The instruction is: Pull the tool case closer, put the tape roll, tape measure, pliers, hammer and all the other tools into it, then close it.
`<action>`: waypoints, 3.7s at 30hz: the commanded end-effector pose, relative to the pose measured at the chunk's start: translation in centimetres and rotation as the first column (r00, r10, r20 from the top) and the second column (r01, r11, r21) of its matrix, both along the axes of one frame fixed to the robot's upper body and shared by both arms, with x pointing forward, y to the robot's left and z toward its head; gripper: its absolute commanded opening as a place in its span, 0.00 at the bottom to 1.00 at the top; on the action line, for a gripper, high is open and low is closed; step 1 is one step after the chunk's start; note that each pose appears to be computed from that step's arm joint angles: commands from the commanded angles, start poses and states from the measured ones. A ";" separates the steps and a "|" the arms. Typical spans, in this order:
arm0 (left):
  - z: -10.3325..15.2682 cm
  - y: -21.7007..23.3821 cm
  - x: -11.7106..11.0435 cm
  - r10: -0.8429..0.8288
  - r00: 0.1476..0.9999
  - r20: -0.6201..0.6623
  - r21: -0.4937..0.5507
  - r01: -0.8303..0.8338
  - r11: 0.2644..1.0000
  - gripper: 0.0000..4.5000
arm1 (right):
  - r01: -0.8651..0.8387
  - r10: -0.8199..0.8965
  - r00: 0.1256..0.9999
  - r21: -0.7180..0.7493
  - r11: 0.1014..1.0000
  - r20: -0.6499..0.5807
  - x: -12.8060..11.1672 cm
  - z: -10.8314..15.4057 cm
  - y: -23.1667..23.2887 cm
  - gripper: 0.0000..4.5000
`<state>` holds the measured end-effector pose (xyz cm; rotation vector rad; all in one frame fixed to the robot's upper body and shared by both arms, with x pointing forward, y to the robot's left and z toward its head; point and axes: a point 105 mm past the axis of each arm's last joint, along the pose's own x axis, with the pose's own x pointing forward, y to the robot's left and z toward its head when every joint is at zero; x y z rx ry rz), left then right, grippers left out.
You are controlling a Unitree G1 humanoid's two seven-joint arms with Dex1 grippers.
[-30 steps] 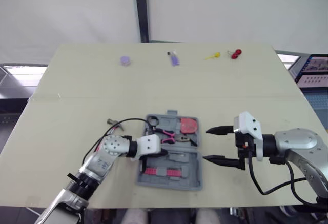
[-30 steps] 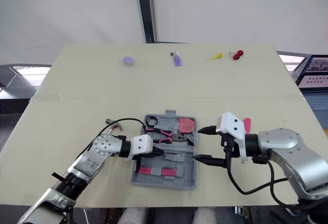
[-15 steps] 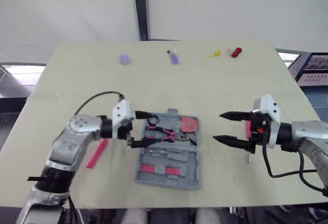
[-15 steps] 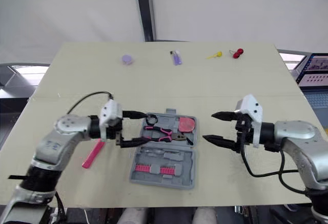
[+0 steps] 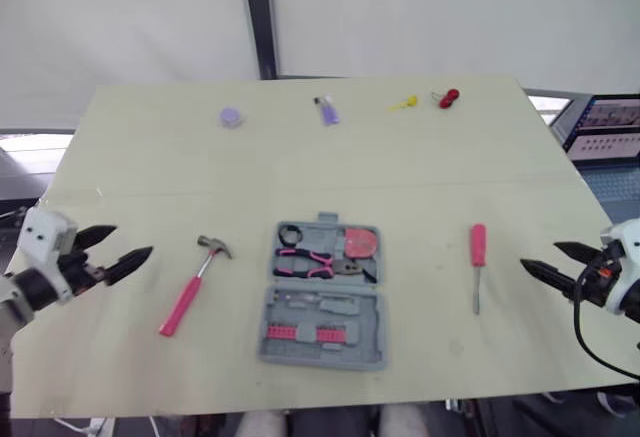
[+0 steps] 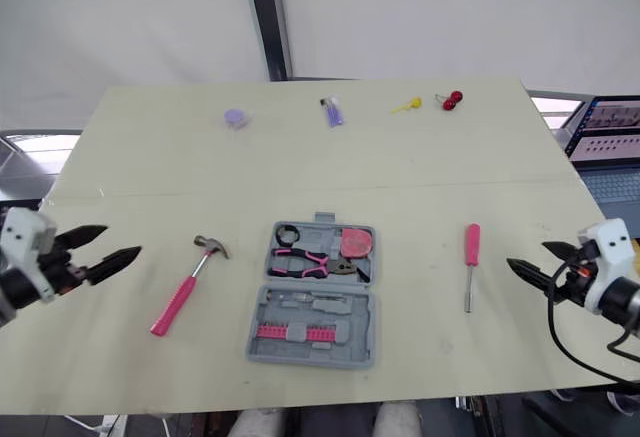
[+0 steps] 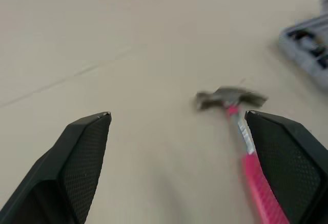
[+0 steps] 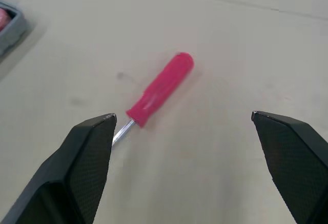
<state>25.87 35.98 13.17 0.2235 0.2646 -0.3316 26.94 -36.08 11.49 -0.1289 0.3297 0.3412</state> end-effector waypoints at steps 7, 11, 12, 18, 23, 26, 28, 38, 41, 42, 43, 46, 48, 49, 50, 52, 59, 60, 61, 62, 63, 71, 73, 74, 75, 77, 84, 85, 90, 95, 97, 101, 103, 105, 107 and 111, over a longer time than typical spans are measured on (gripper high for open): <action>-0.8 6.7 -3.4 0.268 0.963 0.035 0.100 -0.271 0.958 1.00 | 0.140 -0.140 0.989 -0.013 0.990 0.038 -0.6 -1.1 -3.1 1.00; -1.5 6.2 -3.8 0.265 0.964 0.023 0.085 -0.266 0.960 1.00 | 0.129 -0.129 0.991 -0.013 0.992 0.034 -0.5 -1.3 -3.1 1.00; -1.6 6.1 -3.8 0.264 0.964 0.022 0.082 -0.264 0.961 1.00 | 0.128 -0.127 0.991 -0.012 0.992 0.034 -0.5 -1.3 -3.1 1.00; -2.1 5.3 -3.8 0.255 0.967 0.012 0.055 -0.255 0.965 1.00 | 0.107 -0.106 0.994 -0.009 0.994 0.024 -0.5 -1.4 -2.8 1.00; -2.3 1.0 -2.3 0.171 0.985 0.019 -0.039 -0.170 0.985 1.00 | -0.129 0.127 0.991 0.034 0.991 0.038 0.1 0.3 2.8 1.00; -2.5 -0.8 -1.1 0.169 0.985 0.031 -0.087 -0.165 0.982 1.00 | -0.340 0.334 0.939 0.070 0.938 0.082 0.8 3.1 8.6 1.00; -3.5 -2.7 -0.2 0.154 0.988 0.024 -0.111 -0.151 0.982 1.00 | -0.542 0.533 0.837 0.049 0.839 0.123 0.8 5.5 14.2 1.00; -6.6 -8.9 2.9 0.056 0.998 -0.015 -0.094 -0.057 0.994 1.00 | -0.841 0.837 0.509 -0.090 0.533 0.200 1.0 9.3 25.9 1.00; -6.8 -9.4 3.7 0.047 0.999 -0.013 -0.078 -0.048 0.996 0.88 | -0.841 0.838 0.507 -0.094 0.532 0.203 1.4 9.2 26.2 1.00; -6.9 -9.6 3.9 0.044 0.999 -0.014 -0.069 -0.045 0.997 0.81 | -0.842 0.838 0.506 -0.094 0.531 0.205 1.4 9.2 26.3 1.00; -7.1 -9.7 4.1 0.043 0.999 -0.017 -0.063 -0.044 0.997 0.71 | -0.843 0.839 0.504 -0.093 0.529 0.206 1.4 9.2 26.4 1.00; -7.9 -9.8 4.5 0.045 0.998 -0.049 -0.044 -0.048 0.998 0.37 | -0.846 0.841 0.499 -0.094 0.525 0.210 1.3 9.3 26.6 1.00; -8.3 -10.1 4.7 0.033 0.998 -0.061 -0.045 -0.036 0.998 0.37 | -0.845 0.840 0.500 -0.095 0.526 0.212 1.3 9.3 26.6 1.00; -8.4 -10.2 4.8 0.029 0.998 -0.063 -0.047 -0.032 0.998 0.37 | -0.845 0.840 0.500 -0.095 0.527 0.212 1.3 9.3 26.6 1.00; -8.5 -10.3 4.9 0.025 0.998 -0.064 -0.043 -0.028 0.999 0.37 | -0.844 0.839 0.501 -0.095 0.528 0.212 1.2 9.3 26.6 1.00; -8.5 -10.4 5.1 0.020 0.998 -0.061 -0.035 -0.022 0.999 0.37 | -0.843 0.839 0.502 -0.096 0.529 0.212 1.2 9.3 26.6 1.00; -9.0 -10.4 5.2 0.033 0.996 -0.087 -0.019 -0.035 0.999 0.37 | -0.840 0.834 0.507 -0.090 0.535 0.219 1.3 9.3 26.7 1.00; -9.1 -10.5 5.1 0.035 0.995 -0.093 -0.025 -0.038 0.999 0.37 | -0.841 0.834 0.507 -0.089 0.534 0.219 1.2 9.3 26.7 1.00; -9.2 -10.6 5.1 0.035 0.994 -0.099 -0.028 -0.038 0.999 0.37 | -0.841 0.835 0.506 -0.088 0.533 0.218 1.2 9.4 26.6 1.00; -9.4 -10.8 5.1 0.035 0.994 -0.105 -0.028 -0.039 0.999 0.37 | -0.842 0.835 0.505 -0.089 0.532 0.216 1.2 9.4 26.6 1.00; -9.5 -10.9 5.2 0.037 0.993 -0.109 -0.030 -0.040 0.999 0.37 | -0.842 0.836 0.505 -0.089 0.531 0.215 1.3 9.5 26.5 1.00; -9.9 -12.4 5.9 0.018 0.992 -0.128 -0.041 -0.023 0.999 0.37 | -0.855 0.850 0.486 -0.090 0.510 0.203 1.4 9.9 26.5 1.00; -9.8 -12.7 6.1 0.014 0.991 -0.130 -0.044 -0.020 0.999 0.37 | -0.858 0.853 0.482 -0.089 0.506 0.200 1.4 9.9 26.6 1.00; -9.8 -12.8 6.2 0.012 0.991 -0.131 -0.045 -0.018 0.999 0.37 | -0.859 0.854 0.481 -0.089 0.505 0.200 1.4 9.9 26.6 1.00; -9.9 -12.9 6.1 0.010 0.990 -0.138 -0.045 -0.016 0.999 0.37 | -0.859 0.854 0.480 -0.089 0.504 0.200 1.4 9.9 26.6 1.00; -10.0 -13.1 6.1 0.008 0.989 -0.148 -0.044 -0.015 0.999 0.37 | -0.860 0.854 0.480 -0.087 0.503 0.199 1.3 9.9 26.6 1.00; -10.5 -13.0 6.1 0.013 0.986 -0.165 -0.046 -0.021 0.999 0.37 | -0.856 0.850 0.489 -0.081 0.511 0.196 1.2 9.8 26.5 1.00; -10.5 -13.0 6.2 0.019 0.986 -0.163 -0.045 -0.026 0.999 0.37 | -0.856 0.850 0.489 -0.080 0.511 0.197 1.2 9.8 26.5 1.00; -10.1 -12.7 6.8 0.032 0.989 -0.145 -0.043 -0.039 0.998 0.37 | -0.853 0.847 0.492 -0.081 0.515 0.200 1.3 9.7 26.6 1.00; -10.1 -12.7 7.0 0.031 0.989 -0.146 -0.051 -0.038 0.998 0.19 | -0.851 0.845 0.494 -0.085 0.518 0.203 1.4 9.8 26.6 1.00; -10.3 -12.7 6.9 0.029 0.988 -0.152 -0.052 -0.037 0.998 0.02 | -0.851 0.845 0.494 -0.086 0.518 0.204 1.3 9.8 26.6 1.00; -10.5 -12.5 6.6 0.033 0.987 -0.160 -0.051 -0.042 0.998 0.02 | -0.853 0.846 0.490 -0.085 0.515 0.208 1.1 10.0 26.6 1.00; -10.5 -12.5 6.6 0.035 0.986 -0.162 -0.049 -0.043 0.998 0.02 | -0.855 0.848 0.487 -0.084 0.512 0.211 1.0 10.1 26.7 1.00; -10.5 -12.5 6.7 0.033 0.986 -0.163 -0.048 -0.041 0.998 0.02 | -0.856 0.849 0.485 -0.084 0.510 0.211 1.0 10.2 26.7 1.00; -10.2 -12.3 7.0 0.038 0.988 -0.151 -0.042 -0.044 0.998 0.02 | -0.857 0.849 0.483 -0.085 0.509 0.215 1.0 10.2 26.7 1.00; -8.6 -12.1 7.8 0.028 0.995 -0.099 -0.045 -0.032 0.998 0.02 | -0.857 0.849 0.481 -0.087 0.508 0.217 1.0 10.3 26.8 1.00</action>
